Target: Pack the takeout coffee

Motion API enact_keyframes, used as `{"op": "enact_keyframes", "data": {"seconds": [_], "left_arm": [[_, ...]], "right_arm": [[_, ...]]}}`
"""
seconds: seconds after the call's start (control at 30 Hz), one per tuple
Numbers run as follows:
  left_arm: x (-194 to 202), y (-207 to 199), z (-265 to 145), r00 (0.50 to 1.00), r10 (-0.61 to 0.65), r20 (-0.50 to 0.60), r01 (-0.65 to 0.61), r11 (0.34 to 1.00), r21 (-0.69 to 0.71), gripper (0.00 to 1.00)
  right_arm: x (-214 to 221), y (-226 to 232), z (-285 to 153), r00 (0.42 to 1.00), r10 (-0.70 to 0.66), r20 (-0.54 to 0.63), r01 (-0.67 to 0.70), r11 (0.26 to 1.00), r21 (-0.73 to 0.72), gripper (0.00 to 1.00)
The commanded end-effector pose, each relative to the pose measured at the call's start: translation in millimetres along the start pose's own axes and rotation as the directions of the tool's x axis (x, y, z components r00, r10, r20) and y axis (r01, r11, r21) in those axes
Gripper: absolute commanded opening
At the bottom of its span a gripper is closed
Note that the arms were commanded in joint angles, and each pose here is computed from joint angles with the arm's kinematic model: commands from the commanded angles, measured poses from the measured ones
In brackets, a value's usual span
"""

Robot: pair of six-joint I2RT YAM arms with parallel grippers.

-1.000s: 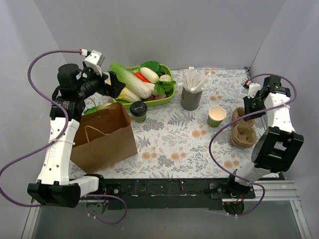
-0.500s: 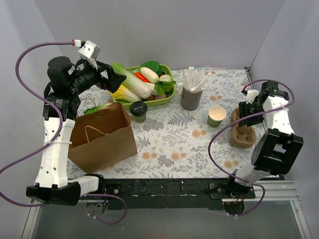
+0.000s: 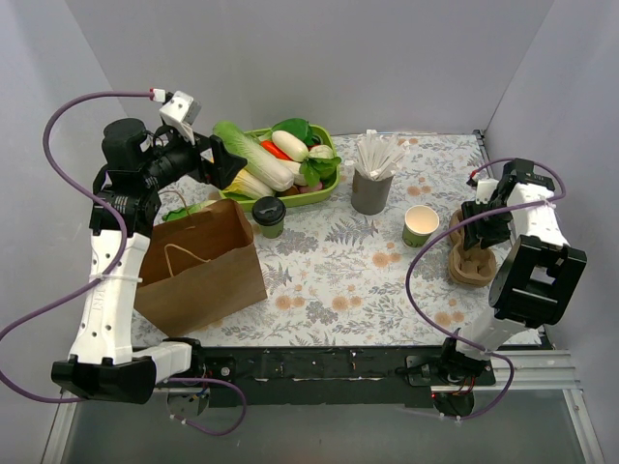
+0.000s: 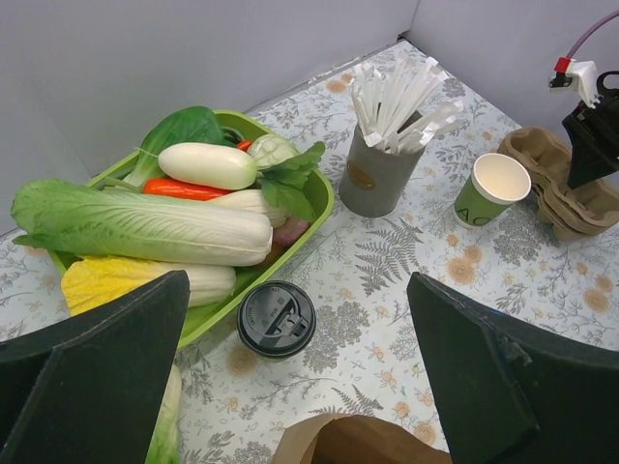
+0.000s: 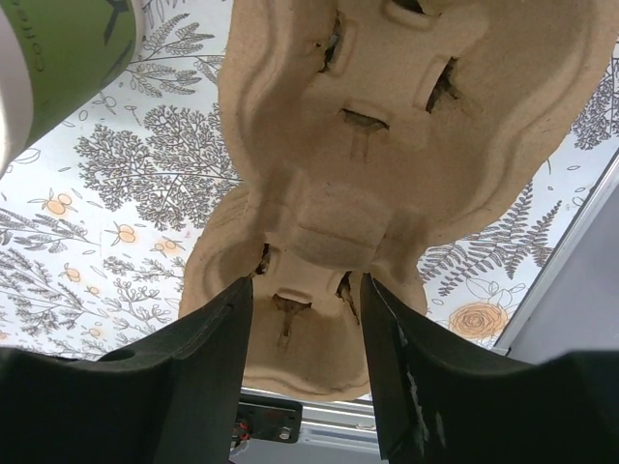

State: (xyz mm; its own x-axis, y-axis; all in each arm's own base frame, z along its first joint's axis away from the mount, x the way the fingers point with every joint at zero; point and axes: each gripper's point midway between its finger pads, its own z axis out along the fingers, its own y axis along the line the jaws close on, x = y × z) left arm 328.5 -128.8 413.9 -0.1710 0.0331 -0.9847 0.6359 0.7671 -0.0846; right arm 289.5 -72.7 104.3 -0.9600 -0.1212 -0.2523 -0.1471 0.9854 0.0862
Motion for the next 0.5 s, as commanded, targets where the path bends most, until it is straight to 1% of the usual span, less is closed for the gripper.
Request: {"op": "enact_keyframes", "data": {"seconds": [0.0, 0.23, 0.47], "left_arm": [[-7.2, -1.0, -8.8, 0.999, 0.025, 0.026, -0.025, 1.0, -0.02, 0.98], [-4.1, 1.3, -6.9, 1.0, 0.024, 0.019, -0.024, 0.999, -0.024, 0.98], [1.1, -0.6, -4.8, 1.0, 0.021, 0.006, -0.021, 1.0, -0.004, 0.98]], "right_arm": [[-13.6, -8.9, -3.0, 0.999, 0.003, 0.032, -0.004, 0.999, 0.035, 0.56], [-17.1, -12.6, 2.8, 1.0, 0.002, 0.028, -0.003, 0.999, 0.038, 0.56], [-22.8, -13.9, 5.8, 0.999, 0.008, 0.032, -0.009, 0.999, 0.035, 0.53]]}}
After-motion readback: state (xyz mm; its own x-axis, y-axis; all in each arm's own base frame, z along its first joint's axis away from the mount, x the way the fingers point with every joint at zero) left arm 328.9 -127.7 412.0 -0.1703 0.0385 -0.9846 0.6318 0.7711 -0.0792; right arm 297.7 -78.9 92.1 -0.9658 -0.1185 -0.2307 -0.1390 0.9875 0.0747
